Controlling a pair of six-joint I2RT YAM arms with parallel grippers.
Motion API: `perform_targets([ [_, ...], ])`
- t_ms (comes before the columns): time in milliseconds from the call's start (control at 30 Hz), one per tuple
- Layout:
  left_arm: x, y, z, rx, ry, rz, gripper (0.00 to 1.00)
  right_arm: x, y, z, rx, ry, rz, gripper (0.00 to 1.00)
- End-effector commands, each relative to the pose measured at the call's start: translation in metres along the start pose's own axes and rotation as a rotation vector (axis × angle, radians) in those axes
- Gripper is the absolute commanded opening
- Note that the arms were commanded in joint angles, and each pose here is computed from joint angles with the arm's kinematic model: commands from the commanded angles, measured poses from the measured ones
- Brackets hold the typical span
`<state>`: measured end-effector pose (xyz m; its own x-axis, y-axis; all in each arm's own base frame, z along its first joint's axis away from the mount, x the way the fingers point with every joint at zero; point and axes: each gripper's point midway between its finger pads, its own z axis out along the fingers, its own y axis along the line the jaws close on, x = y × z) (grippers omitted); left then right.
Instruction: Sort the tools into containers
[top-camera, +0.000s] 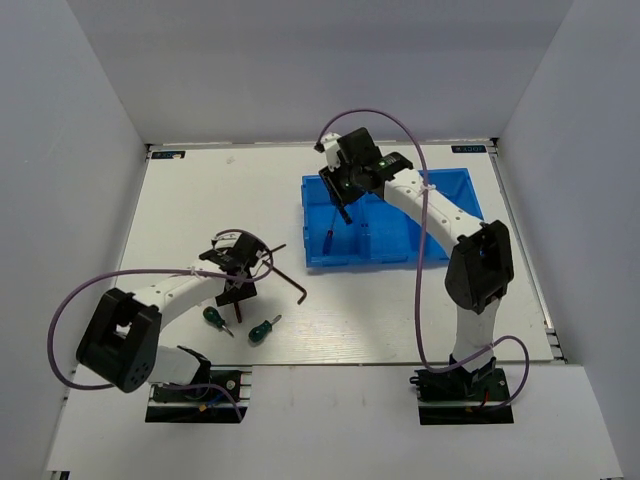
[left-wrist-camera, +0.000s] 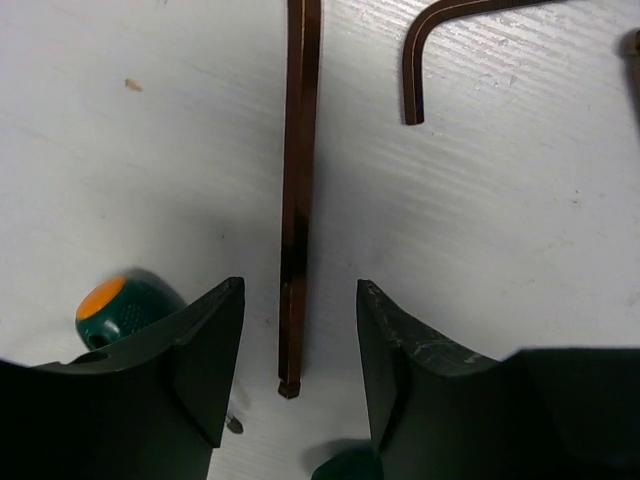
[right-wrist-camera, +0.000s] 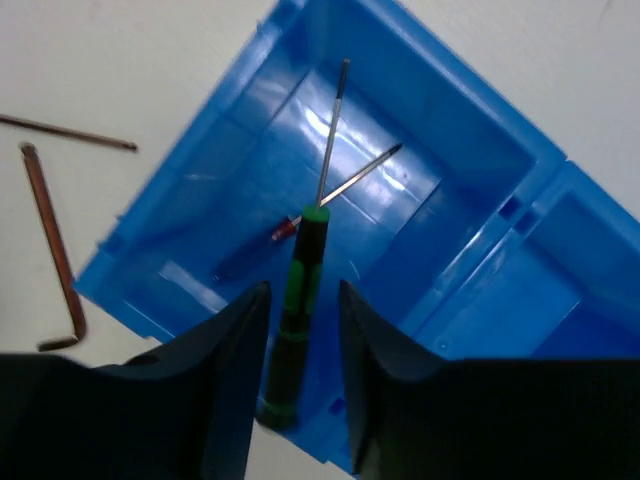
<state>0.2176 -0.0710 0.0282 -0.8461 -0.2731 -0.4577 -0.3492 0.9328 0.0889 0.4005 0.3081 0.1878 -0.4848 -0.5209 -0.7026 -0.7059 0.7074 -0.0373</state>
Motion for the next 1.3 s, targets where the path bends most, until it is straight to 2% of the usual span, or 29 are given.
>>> perform_targets([
  [0,-0.014,-0.005,0.008,-0.008,-0.047,0.019,0.59,0.019,0.01,0.004,-0.075,0.06,0.034,0.43],
  [33,-0.015,-0.007,0.009,-0.01,-0.045,0.021,0.59,0.021,0.016,0.004,-0.113,0.061,0.036,0.5],
  [67,-0.017,-0.005,0.013,-0.024,-0.048,0.025,0.59,0.021,0.015,0.003,-0.125,0.06,0.045,0.63],
  [133,-0.019,-0.005,0.015,-0.038,-0.051,0.028,0.59,0.018,0.02,-0.005,-0.161,0.049,0.044,0.68],
  [300,-0.025,-0.003,0.023,-0.052,-0.047,0.047,0.59,0.01,0.023,-0.033,-0.245,0.006,0.084,0.68],
  [367,-0.027,-0.005,0.031,-0.056,-0.048,0.048,0.56,0.016,0.017,-0.037,-0.251,0.007,0.107,0.68],
  [400,-0.028,-0.004,0.034,-0.054,-0.04,0.045,0.53,0.02,0.016,-0.046,-0.251,0.004,0.121,0.68],
  [433,-0.029,-0.003,0.037,-0.058,-0.039,0.037,0.45,0.021,0.007,-0.05,-0.241,-0.006,0.138,0.68],
  [500,-0.022,-0.006,0.043,-0.036,-0.008,0.03,0.35,0.032,0.005,-0.055,-0.238,0.004,0.157,0.68],
  [567,-0.018,-0.007,0.048,-0.027,0.01,0.022,0.27,0.036,-0.006,-0.067,-0.219,-0.012,0.185,0.68],
  [600,-0.013,-0.006,0.05,-0.021,0.02,0.023,0.27,0.038,-0.008,-0.069,-0.22,-0.015,0.193,0.68],
  [667,-0.014,-0.008,0.051,-0.008,0.024,0.012,0.27,0.048,-0.018,-0.077,-0.2,-0.014,0.224,0.68],
  [767,-0.013,-0.009,0.051,0.004,0.038,0.003,0.35,0.056,-0.028,-0.086,-0.187,-0.02,0.264,0.68],
  [800,-0.011,-0.011,0.053,0.013,0.047,0.004,0.43,0.056,-0.029,-0.088,-0.185,-0.022,0.269,0.68],
  [900,0.0,-0.014,0.057,0.021,0.094,0.004,0.58,0.06,-0.038,-0.095,-0.177,-0.033,0.305,0.68],
  [1000,0.009,-0.022,0.06,0.064,0.117,-0.038,0.59,0.061,-0.045,-0.1,-0.168,-0.041,0.329,0.68],
  [1067,0.016,-0.022,0.063,0.078,0.126,-0.05,0.49,0.062,-0.048,-0.104,-0.166,-0.048,0.345,0.68],
  [1100,0.016,-0.022,0.063,0.078,0.127,-0.051,0.39,0.064,-0.05,-0.104,-0.166,-0.047,0.353,0.68],
  [1267,0.021,-0.021,0.063,0.084,0.133,-0.06,0.24,0.066,-0.058,-0.11,-0.161,-0.058,0.392,0.68],
])
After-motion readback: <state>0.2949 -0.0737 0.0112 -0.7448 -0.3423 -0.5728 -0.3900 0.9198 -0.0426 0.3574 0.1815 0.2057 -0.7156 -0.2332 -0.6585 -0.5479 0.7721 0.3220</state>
